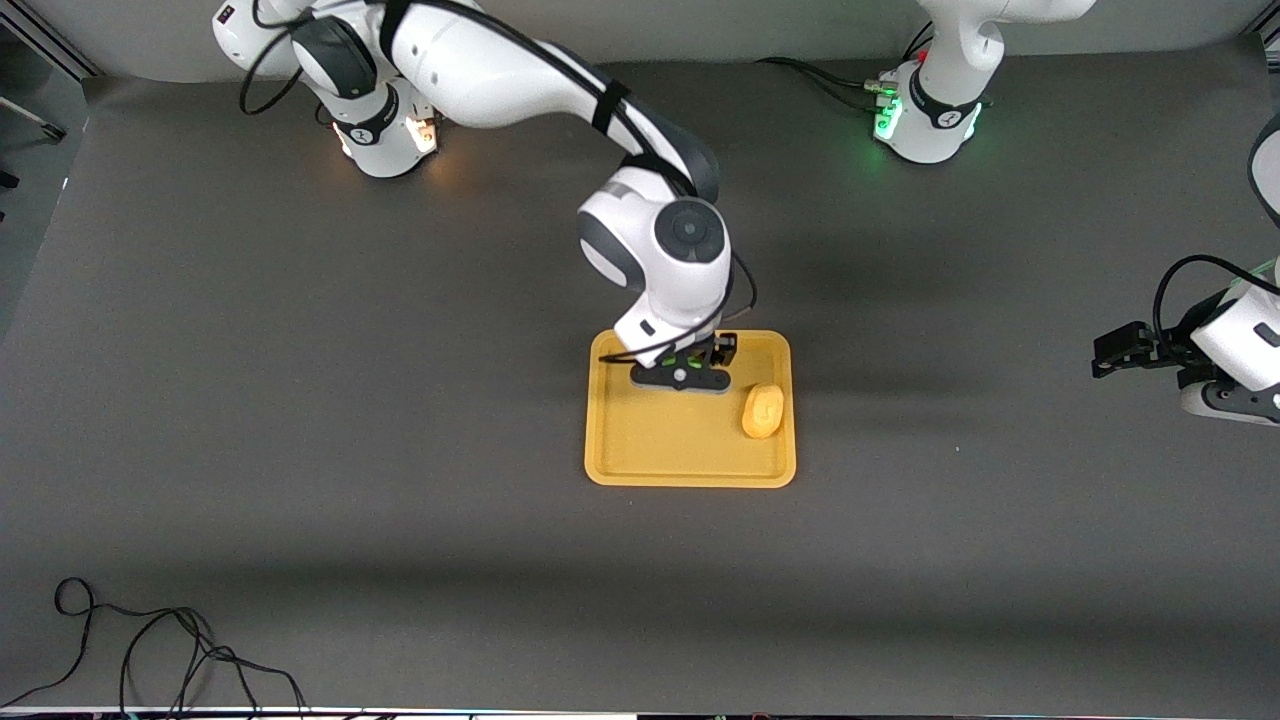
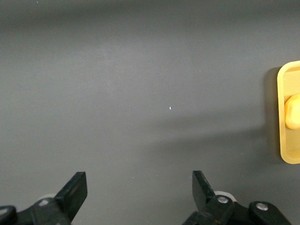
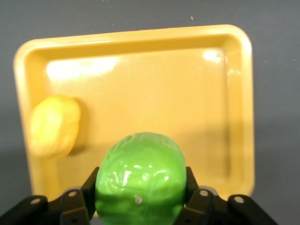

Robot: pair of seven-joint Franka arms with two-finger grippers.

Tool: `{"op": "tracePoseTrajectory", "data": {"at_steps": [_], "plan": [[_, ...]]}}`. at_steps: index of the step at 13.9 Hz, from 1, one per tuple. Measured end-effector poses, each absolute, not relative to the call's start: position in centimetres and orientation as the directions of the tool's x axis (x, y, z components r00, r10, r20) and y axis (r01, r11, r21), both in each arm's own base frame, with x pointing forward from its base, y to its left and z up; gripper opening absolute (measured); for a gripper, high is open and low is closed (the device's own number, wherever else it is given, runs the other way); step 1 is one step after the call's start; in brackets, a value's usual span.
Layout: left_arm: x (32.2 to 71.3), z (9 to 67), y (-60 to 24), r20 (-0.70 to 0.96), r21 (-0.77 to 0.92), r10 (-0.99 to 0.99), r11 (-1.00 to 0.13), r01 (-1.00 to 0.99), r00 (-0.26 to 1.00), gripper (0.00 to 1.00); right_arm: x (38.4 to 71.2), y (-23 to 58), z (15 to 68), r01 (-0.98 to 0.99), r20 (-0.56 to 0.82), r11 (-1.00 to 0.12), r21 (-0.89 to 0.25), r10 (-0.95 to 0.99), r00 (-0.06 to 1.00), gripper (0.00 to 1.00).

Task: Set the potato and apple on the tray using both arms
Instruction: 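Carry the green apple over the tray with the right gripper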

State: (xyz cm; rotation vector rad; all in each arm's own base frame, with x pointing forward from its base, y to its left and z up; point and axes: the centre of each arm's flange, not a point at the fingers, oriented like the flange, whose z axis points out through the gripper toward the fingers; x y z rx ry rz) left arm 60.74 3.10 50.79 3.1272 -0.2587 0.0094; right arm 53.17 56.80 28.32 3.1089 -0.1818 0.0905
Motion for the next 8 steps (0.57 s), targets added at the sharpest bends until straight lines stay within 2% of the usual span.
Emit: {"op": "tracePoseTrajectory", "data": {"at_steps": [8], "plan": [[60.9,51.3,2.0,-0.008,-0.012,-0.176,-0.984,-0.176,0.984,1.00,55.5,55.7,20.8,-0.130,0.123,-0.992,0.001,-0.129,0.984,0.71]]}}
